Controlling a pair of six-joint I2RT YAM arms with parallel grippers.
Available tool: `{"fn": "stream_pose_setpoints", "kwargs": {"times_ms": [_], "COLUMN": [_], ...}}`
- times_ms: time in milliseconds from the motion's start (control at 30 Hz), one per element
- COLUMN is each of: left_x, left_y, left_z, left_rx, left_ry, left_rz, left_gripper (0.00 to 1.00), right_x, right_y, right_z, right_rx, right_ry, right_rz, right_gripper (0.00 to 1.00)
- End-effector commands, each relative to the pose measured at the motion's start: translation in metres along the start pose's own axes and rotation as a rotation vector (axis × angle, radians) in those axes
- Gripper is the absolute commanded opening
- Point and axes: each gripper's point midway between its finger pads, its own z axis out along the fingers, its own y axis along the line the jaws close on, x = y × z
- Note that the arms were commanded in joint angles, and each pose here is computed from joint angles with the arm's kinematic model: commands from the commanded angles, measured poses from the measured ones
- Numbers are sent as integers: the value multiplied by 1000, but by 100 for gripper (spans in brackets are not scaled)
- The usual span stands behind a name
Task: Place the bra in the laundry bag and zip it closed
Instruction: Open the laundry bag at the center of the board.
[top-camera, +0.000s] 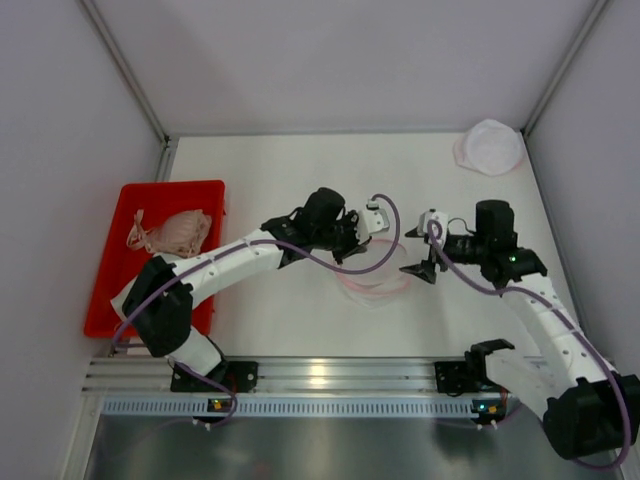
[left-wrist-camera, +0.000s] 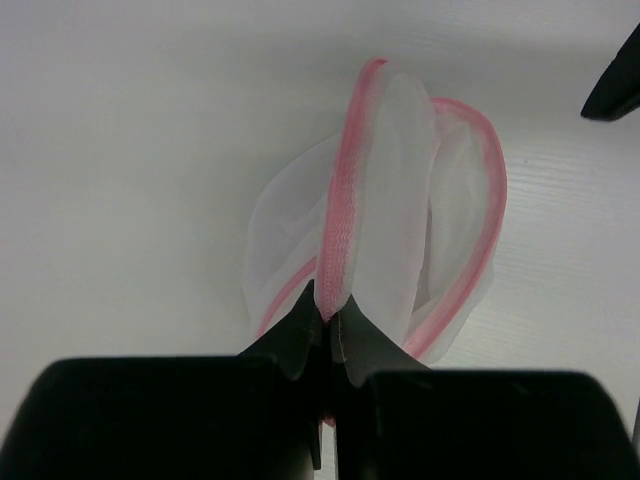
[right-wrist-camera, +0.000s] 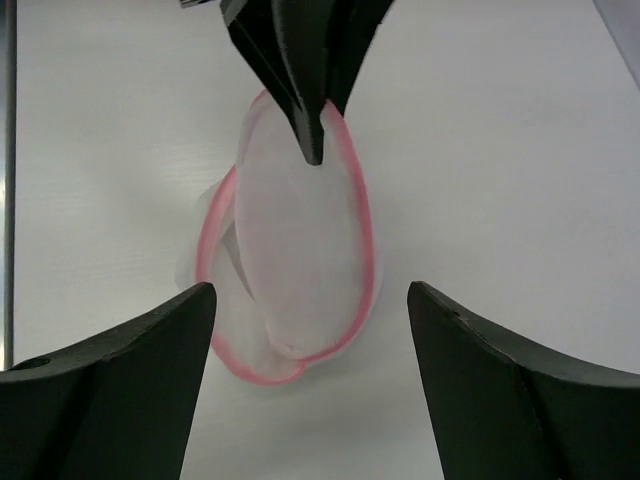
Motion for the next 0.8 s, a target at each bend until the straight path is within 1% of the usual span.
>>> {"fn": "stream_pose_setpoints", "kwargs": {"times_ms": [0, 33, 67, 167, 300, 400, 433, 500, 533, 567, 600, 633, 700, 733, 767], "left_x": [-20, -21, -20, -22, -24, -25, -23, -24, -21, -23, -22, -18, -17, -12, -15], "left_y": [-8, -8, -8, -9, -8, -7, -7, -6, -5, -4, 1, 6, 20, 23, 30], "left_z": [-3, -3, -2, -2, -3, -4, -4, -6, -6, -9, -11, -14, -29, -34, -47], "left_rx": [62, 62, 62, 70, 64, 57, 56, 49, 38, 20, -4, -46, -101, -120, -149], "left_ry": [-58, -60, -60, -64, -68, -68, -63, -66, -57, -60, -56, -46, -61, -61, -87], "left_rz": [-14, -10, -12, -13, -13, -22, -28, -52, -65, -96, -119, -177, -250, -321, -349], "left_gripper": [0, 0, 0, 0, 0, 0, 0, 1, 1, 2, 4, 8, 18, 31, 36], "right_x": [-8, -10, -14, -12, -10, -8, -5, -1, 1, 0, 1, -7, -14, -18, -24], "right_y": [0, 5, 2, -4, -15, -20, -20, -19, -19, -20, -21, -30, -41, -47, -52], "right_z": [10, 16, 19, 29, 40, 47, 49, 51, 51, 51, 50, 48, 44, 43, 41], "right_rx": [20, 7, 19, 60, 82, 109, 107, 107, 108, 113, 126, 176, 237, 264, 287], "right_ry": [-14, -15, -28, -25, -9, -4, 0, 8, 16, 16, 18, 1, -18, -36, -58], "right_rz": [-298, -328, -363, -395, -360, -357, -354, -330, -320, -314, -285, -284, -196, -167, -93], "right_gripper": [77, 77, 74, 68, 64, 53, 46, 36, 20, 9, 0, 0, 0, 0, 0]}}
